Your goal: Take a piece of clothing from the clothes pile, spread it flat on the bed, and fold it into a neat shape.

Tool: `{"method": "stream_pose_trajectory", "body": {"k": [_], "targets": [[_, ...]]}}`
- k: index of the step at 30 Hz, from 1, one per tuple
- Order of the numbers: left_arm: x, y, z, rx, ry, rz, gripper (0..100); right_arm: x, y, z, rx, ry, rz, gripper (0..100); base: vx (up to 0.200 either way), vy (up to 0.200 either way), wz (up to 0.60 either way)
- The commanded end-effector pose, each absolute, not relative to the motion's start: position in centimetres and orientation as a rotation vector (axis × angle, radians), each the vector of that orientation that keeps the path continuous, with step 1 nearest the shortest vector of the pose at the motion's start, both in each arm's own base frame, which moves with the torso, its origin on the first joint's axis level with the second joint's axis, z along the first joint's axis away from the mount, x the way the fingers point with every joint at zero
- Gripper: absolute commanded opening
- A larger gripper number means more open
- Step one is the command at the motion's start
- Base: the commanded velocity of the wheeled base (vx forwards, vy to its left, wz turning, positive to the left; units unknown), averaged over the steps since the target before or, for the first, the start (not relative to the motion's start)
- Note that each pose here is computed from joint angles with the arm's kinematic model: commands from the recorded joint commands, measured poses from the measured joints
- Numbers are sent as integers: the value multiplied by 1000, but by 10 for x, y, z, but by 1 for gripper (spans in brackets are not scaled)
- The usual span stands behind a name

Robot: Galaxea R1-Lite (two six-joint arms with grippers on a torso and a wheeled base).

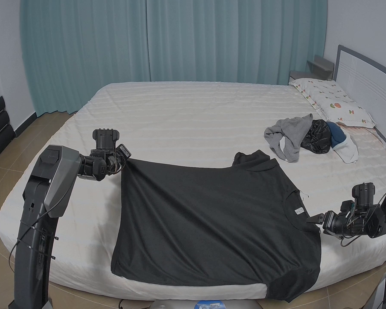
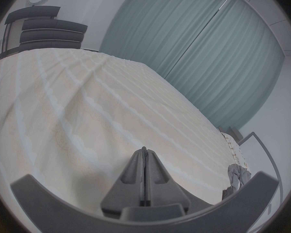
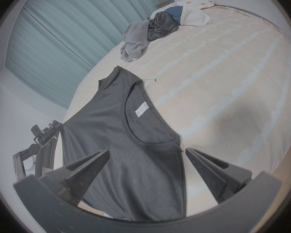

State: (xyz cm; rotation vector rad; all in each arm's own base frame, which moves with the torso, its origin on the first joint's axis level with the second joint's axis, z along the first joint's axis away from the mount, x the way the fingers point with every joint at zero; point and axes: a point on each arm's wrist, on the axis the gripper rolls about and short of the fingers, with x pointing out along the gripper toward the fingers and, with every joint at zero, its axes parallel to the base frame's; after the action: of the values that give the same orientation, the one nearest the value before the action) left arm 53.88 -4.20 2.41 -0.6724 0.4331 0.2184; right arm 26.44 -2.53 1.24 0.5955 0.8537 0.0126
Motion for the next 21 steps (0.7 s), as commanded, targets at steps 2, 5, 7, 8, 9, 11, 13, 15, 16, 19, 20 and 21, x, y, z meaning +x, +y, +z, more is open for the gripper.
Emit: {"method": "stream_pose_trajectory", "body": {"k": [2, 5, 7, 8, 9, 11, 13, 15, 16, 19, 20, 21], "targets": [[541, -33, 31, -676, 409, 228, 0, 270, -31, -3, 616, 894, -5, 100, 0, 0, 0], [541, -28, 35, -655, 414, 234, 0, 269, -33, -5, 621, 899, -10, 100, 0, 0, 0], [542, -27, 36, -656, 409, 234, 0, 267, -33, -6, 624, 905, -9, 100, 0, 0, 0], [543, -27, 35, -656, 411, 235, 0, 267, -32, -6, 626, 908, -3, 100, 0, 0, 0], [543, -27, 35, -656, 411, 235, 0, 267, -32, -6, 633, 911, 11, 100, 0, 0, 0], [543, -29, 34, -655, 413, 232, 0, 267, -31, -7, 644, 917, 30, 100, 0, 0, 0], [543, -30, 32, -654, 417, 232, 0, 267, -31, -7, 647, 918, 35, 100, 0, 0, 0], [543, -30, 29, -653, 424, 233, 0, 267, -31, -7, 648, 920, 36, 100, 0, 0, 0], [543, -30, 28, -652, 426, 234, 0, 267, -31, -7, 648, 918, 36, 100, 0, 0, 0], [542, -31, 24, -649, 450, 239, 100, 267, -31, -7, 652, 920, 41, 100, 0, 0, 0], [540, -31, 21, -644, 471, 248, 100, 266, -30, -6, 660, 921, 42, 100, 0, 0, 0], [540, -30, 20, -641, 483, 254, 100, 265, -30, -5, 670, 920, 41, 100, 0, 0, 0]]}}
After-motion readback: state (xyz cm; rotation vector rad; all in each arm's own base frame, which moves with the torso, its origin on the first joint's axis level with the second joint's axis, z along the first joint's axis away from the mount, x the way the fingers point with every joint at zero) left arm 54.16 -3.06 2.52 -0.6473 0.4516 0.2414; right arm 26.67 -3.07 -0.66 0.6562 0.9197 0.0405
